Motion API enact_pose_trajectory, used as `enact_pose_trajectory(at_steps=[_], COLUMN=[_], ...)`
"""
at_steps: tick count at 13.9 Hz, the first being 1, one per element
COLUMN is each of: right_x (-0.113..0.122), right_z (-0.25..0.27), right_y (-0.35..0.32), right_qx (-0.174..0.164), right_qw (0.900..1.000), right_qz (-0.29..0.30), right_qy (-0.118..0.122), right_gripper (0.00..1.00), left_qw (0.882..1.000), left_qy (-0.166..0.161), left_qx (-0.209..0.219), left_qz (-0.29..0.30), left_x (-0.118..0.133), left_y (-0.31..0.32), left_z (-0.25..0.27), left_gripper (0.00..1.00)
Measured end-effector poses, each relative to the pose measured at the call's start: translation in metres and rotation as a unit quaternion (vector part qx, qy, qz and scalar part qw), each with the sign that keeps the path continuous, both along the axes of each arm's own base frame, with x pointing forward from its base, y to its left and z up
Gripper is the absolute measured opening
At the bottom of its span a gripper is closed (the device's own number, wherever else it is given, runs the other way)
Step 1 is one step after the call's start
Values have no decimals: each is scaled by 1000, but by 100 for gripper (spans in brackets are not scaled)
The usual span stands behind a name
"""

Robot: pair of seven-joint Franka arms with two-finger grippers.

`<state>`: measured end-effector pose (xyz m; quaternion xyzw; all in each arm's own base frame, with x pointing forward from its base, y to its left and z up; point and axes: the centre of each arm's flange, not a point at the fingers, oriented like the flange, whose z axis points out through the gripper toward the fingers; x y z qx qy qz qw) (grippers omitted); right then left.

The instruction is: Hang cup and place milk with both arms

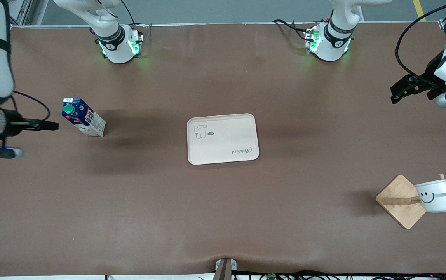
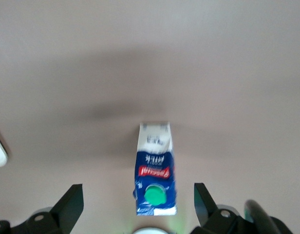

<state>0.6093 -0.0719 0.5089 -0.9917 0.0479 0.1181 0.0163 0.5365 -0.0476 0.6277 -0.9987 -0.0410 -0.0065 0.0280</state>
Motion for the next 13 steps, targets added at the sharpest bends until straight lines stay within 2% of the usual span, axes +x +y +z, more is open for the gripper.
enact_pose_trajectory(at_steps=[3,4,5,7,10,11,13], right_x=[20,21,21,16,-14,-26,-44], right_z=[87,106,117,126,145,154,159], right_y=[1,3,5,15,56,66,61], right_qx=[-16,-18,-19,-18,-30,-31,-31], right_qw=[994,992,991,992,996,995,995], right_qz=[3,5,7,16,53,59,57], right_qy=[-105,-125,-133,-125,-72,-68,-75], right_gripper=[100,100,100,100,100,100,100], left_qw=[1000,1000,1000,1000,1000,1000,1000], left_qy=[-2,-2,-3,-3,-2,-2,-2], left_qx=[0,0,0,0,0,0,0], left_qz=[0,0,0,-1,-2,-2,-4], left_x=[1,1,1,1,1,1,1], left_y=[0,0,0,-1,-2,-2,-3], left_z=[0,0,-1,-1,-2,-2,-2], left_gripper=[100,100,100,100,100,100,100])
